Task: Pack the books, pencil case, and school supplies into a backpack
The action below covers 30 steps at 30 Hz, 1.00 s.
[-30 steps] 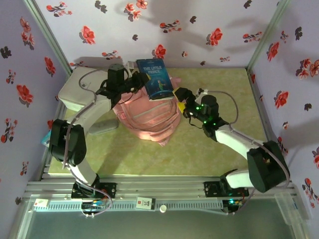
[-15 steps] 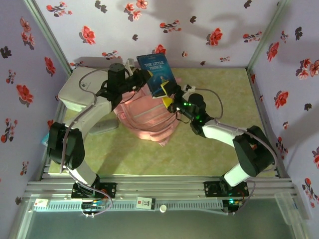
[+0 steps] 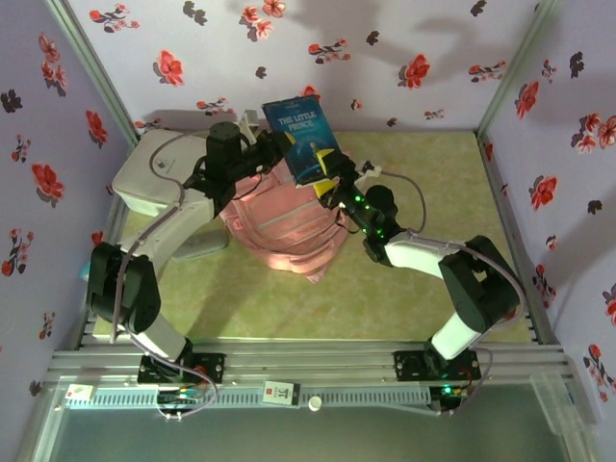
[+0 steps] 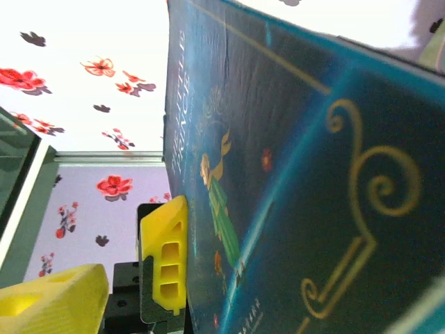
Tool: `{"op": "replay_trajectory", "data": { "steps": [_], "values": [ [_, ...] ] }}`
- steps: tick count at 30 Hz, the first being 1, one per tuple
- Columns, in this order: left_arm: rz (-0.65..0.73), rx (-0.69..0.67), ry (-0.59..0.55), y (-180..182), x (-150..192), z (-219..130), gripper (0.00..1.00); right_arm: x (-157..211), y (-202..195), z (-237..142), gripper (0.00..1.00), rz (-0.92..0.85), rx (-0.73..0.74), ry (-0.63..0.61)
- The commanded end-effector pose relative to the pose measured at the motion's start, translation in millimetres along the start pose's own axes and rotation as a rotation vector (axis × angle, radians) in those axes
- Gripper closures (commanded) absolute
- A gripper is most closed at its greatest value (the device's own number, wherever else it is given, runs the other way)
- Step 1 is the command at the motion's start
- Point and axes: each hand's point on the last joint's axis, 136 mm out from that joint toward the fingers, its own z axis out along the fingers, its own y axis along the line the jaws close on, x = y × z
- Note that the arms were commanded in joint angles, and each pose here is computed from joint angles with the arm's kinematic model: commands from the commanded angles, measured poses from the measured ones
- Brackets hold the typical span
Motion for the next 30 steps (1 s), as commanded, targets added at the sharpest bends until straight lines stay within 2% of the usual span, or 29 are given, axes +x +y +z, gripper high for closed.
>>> {"op": "replay_trajectory", "data": {
  "steps": [1,6,11,15,18,21,26,30],
  "values": [
    [0.062,0.082,-0.079,-33,-16,-16,1.00,-6,16,-4,0.16,0.005,-0.086,-0.039],
    [0.055,0.073,-0.080,-30,-16,-16,1.00,-7,14,-6,0.29,-0.002,-0.084,-0.048],
    [0.053,0.058,-0.087,-27,-16,-18,0.98,-10,15,-8,0.51,-0.035,-0.087,-0.062],
    [0.056,0.031,-0.089,-21,-14,-21,0.78,-15,11,-10,0.76,-0.066,-0.054,-0.077],
    [0.055,-0.005,-0.089,-8,-12,-26,0.49,-21,5,-14,0.91,-0.114,-0.004,-0.090],
    [0.038,-0.064,-0.077,21,-4,-30,0.31,-31,1,-26,0.94,-0.173,0.049,-0.126],
    [0.080,-0.226,-0.031,75,19,-47,0.18,-53,-1,-51,0.96,-0.268,0.136,-0.175],
    [0.211,-0.307,0.027,97,35,-60,0.06,-71,-2,-82,0.97,-0.384,0.249,-0.223]
  ]
}}
